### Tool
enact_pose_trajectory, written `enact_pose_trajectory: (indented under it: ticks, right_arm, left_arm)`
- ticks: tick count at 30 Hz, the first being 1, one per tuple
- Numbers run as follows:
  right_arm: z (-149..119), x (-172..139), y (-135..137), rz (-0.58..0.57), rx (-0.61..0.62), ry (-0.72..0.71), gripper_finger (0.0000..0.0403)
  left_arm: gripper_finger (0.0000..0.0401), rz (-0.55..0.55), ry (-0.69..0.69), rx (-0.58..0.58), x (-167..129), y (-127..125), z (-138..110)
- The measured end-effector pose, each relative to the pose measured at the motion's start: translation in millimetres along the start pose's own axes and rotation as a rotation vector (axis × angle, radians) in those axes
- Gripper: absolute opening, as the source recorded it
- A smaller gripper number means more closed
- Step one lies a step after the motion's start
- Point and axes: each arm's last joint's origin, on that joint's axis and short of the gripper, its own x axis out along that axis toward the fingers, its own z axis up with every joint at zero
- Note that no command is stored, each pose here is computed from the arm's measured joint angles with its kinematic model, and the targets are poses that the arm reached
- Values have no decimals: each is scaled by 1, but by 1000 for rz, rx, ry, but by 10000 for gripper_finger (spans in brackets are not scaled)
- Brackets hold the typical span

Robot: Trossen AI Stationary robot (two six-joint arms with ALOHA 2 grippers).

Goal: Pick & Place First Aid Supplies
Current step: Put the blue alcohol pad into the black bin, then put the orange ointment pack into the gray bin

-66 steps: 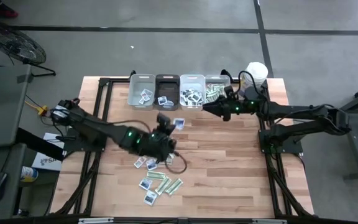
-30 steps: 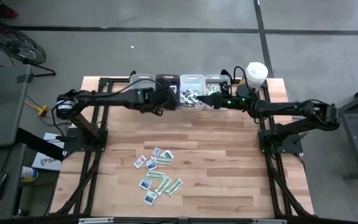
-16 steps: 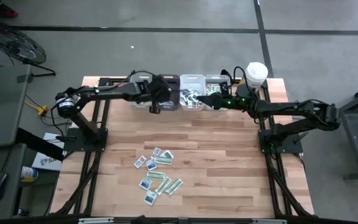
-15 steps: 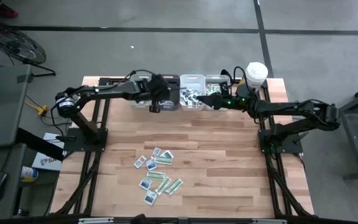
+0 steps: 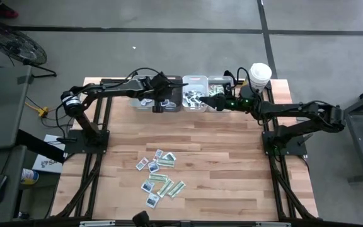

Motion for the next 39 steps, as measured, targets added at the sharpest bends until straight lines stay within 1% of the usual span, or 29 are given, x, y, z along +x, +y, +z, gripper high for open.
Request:
enact_pose_trajectory:
  ticks: [3, 6, 8, 14, 16, 18, 22, 25, 33, 36, 39]
  right_arm:
    - [0, 0, 0, 0, 0, 0, 178]
    - [0, 0, 0, 3, 0, 4, 178]
    - [0, 0, 0, 9, 2, 14, 178]
    - [-1, 0, 2, 39, -2, 50, 178]
    - [-1, -1, 3, 54, -13, 58, 178]
    - [0, -3, 6, 73, -30, 63, 178]
    - [2, -7, 12, 91, -60, 61, 178]
    - [2, -12, 15, 89, -86, 79, 178]
    - [2, -27, 21, 54, -180, 133, 178]
    - [3, -34, 22, 26, -209, 153, 178]
    - [4, -42, 20, -20, -236, 174, 178]
  left_arm:
    - [2, 15, -2, -9, 0, 1, 1]
    - [21, 14, -13, -7, -2, 3, 3]
    - [45, 18, -20, 1, -3, 4, 4]
    - [138, 5, -33, 5, -4, 5, 6]
    - [161, -9, -25, 8, -8, 5, 4]
    - [175, -18, -27, 11, -16, 6, 8]
    - [180, -42, -9, 23, -40, 6, 12]
    - [175, -79, 26, 24, -62, -2, 12]
    - [155, -170, 94, -11, -116, -44, 11]
    - [152, -206, 109, -19, -130, -63, 12]
    - [151, -233, 119, -18, -138, -85, 11]
